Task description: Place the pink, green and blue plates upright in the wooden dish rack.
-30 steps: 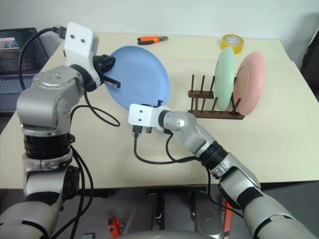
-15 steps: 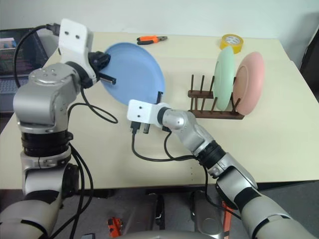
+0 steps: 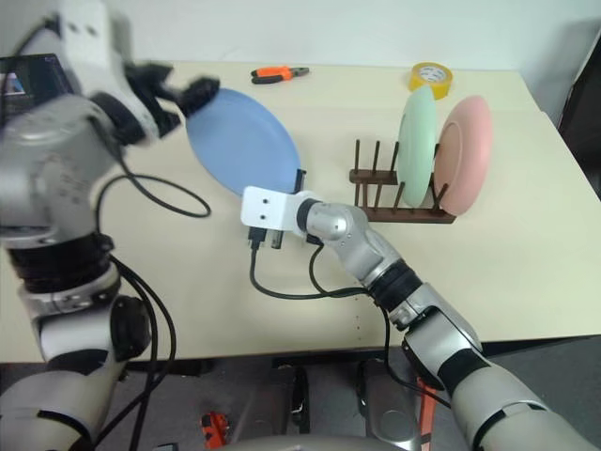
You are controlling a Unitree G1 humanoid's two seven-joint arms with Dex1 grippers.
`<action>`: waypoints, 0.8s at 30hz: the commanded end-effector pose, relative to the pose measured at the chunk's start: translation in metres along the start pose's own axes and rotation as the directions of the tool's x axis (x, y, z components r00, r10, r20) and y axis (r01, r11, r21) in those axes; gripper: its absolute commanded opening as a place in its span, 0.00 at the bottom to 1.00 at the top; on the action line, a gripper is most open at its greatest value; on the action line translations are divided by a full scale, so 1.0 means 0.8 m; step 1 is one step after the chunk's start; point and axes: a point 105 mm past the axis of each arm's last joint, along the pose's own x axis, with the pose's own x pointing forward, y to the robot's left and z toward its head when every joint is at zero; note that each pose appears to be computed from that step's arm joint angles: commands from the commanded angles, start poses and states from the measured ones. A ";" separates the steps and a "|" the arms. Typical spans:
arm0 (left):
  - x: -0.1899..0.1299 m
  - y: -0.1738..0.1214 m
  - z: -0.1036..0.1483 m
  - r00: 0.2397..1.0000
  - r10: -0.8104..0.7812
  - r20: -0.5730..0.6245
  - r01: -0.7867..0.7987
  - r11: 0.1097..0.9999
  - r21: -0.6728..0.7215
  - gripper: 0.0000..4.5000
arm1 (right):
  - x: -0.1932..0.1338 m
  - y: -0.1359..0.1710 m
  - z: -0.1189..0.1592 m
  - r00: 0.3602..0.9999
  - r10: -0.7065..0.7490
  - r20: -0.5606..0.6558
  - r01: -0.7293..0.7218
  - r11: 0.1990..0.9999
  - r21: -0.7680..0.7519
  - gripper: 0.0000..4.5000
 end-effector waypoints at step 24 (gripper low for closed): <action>-0.149 -0.046 -0.102 0.867 -0.494 -0.069 0.496 0.868 0.022 0.88 | -0.177 -0.231 0.060 0.817 -0.533 0.220 0.107 0.515 0.851 0.00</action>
